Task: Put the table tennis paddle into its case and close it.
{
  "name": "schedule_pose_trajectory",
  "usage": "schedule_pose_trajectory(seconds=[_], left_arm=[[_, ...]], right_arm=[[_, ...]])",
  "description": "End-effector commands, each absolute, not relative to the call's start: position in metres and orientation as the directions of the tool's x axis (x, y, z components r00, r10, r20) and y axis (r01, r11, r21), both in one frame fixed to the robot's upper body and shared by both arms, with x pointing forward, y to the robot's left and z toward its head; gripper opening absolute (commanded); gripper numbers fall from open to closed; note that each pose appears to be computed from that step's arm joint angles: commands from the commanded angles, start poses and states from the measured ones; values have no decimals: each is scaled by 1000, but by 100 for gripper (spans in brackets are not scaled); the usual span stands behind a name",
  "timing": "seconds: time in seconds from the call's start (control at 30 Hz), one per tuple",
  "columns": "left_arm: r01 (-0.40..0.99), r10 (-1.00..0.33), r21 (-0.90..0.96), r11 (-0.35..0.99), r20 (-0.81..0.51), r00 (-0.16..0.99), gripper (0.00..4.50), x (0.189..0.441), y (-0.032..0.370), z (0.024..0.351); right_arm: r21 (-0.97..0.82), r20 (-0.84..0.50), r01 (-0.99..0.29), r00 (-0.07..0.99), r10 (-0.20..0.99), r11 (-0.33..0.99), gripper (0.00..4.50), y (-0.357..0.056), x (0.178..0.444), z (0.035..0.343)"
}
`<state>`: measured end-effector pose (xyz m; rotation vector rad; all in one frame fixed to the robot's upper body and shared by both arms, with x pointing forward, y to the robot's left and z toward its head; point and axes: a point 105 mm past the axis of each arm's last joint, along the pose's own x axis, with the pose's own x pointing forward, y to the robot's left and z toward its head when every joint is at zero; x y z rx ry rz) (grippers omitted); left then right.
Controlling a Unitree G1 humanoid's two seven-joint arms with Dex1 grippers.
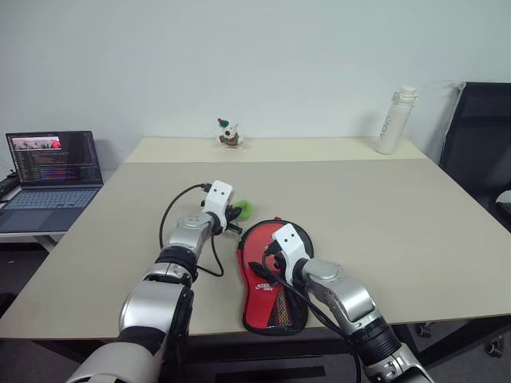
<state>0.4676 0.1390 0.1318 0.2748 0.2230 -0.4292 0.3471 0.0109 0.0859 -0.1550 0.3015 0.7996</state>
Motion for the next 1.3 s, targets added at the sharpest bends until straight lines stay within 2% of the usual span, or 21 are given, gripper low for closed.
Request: schedule_pose_trajectory(seconds=[0.03, 0.4, 0.67, 0.8, 1.0, 1.3], left_arm=[[426, -378, 327, 844, -202, 904, 0, 476, 122, 160], [453, -440, 526, 720, -158, 884, 0, 477, 67, 178], [468, -579, 744, 477, -135, 804, 0, 464, 12, 196], [477, -681, 813, 333, -143, 718, 0, 448, -24, 198], [415, -797, 897, 154, -135, 589, 0, 422, -67, 201], [389, -884, 920, 46, -143, 444, 0, 392, -103, 197]], right_arm=[[31, -459, -708, 617, 639, 705, 450, 2, 338, 46], [42, -499, -722, 583, 641, 690, 450, 2, 324, 34], [54, -528, -723, 565, 634, 689, 450, -3, 314, 26], [59, -540, -722, 558, 630, 690, 450, -5, 310, 22], [62, -546, -724, 552, 630, 687, 450, -5, 307, 20], [56, -545, -721, 558, 626, 691, 450, -6, 310, 20]])
